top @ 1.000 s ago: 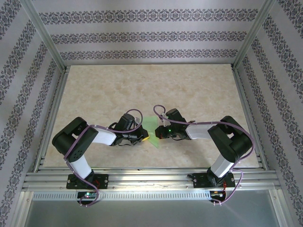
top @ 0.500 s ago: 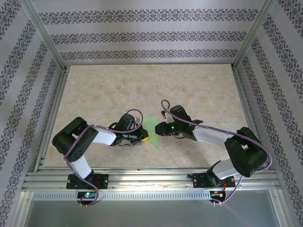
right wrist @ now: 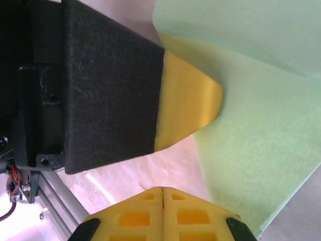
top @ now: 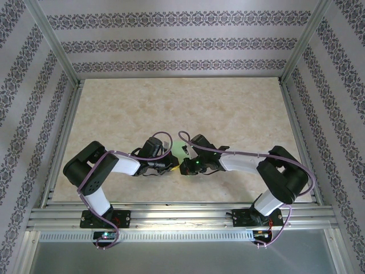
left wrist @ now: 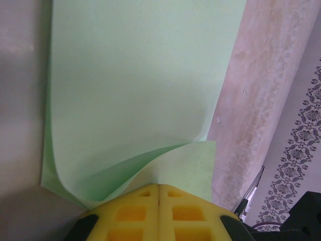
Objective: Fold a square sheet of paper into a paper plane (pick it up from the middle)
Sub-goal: Third fold the triangle at the center of the table.
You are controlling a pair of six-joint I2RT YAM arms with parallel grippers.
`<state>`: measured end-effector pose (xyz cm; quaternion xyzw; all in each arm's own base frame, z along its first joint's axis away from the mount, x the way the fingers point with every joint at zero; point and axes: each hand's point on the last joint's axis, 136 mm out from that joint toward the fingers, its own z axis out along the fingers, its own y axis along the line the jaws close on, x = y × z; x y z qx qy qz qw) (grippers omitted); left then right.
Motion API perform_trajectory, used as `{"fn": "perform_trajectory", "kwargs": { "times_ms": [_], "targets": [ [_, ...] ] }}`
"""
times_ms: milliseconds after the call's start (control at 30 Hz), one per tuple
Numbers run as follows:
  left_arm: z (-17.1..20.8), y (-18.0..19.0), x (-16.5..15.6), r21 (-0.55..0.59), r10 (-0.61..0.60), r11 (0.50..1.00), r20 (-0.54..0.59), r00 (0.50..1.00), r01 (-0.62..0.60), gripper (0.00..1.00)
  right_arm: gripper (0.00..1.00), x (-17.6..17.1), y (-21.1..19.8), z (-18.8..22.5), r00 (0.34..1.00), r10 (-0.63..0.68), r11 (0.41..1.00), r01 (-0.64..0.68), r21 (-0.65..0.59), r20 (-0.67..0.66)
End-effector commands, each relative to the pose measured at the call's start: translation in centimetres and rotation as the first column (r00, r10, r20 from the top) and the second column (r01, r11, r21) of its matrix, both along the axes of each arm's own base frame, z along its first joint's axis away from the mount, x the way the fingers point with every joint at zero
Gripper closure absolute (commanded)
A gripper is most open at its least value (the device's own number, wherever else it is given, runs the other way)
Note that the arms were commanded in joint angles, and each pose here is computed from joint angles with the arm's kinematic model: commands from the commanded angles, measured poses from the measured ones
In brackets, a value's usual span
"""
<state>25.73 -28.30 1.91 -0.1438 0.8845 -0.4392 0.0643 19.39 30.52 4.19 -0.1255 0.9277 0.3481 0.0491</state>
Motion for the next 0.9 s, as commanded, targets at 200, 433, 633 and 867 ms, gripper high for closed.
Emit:
{"fn": "perform_trajectory", "kwargs": {
  "times_ms": [200, 433, 633, 867],
  "targets": [
    [-2.0, 0.5, -1.1, 0.054, -0.017, 0.998, -0.046, 0.999, 0.02, 1.0, 0.97, 0.0, 0.0, -0.7, 0.999, 0.045, 0.989, -0.042, -0.138, 0.018],
    [-2.0, 0.5, -1.1, 0.051, -0.016, 0.999, -0.045, 0.999, 0.019, 1.0, 0.97, -0.1, -0.7, -1.9, 0.999, 0.037, 0.982, -0.036, -0.184, 0.001],
    [-2.1, 0.5, -1.3, 0.055, -0.019, 0.998, -0.05, 0.999, 0.022, 1.0, 0.96, -0.4, -1.2, -2.6, 0.999, 0.029, 0.979, -0.032, -0.203, -0.014],
    [-2.2, 0.7, -1.3, 0.061, -0.015, 0.998, -0.052, 0.999, 0.018, 1.0, 0.96, -0.6, -1.6, -3.0, 0.999, 0.021, 0.979, -0.026, -0.203, -0.025]
  ]
}}
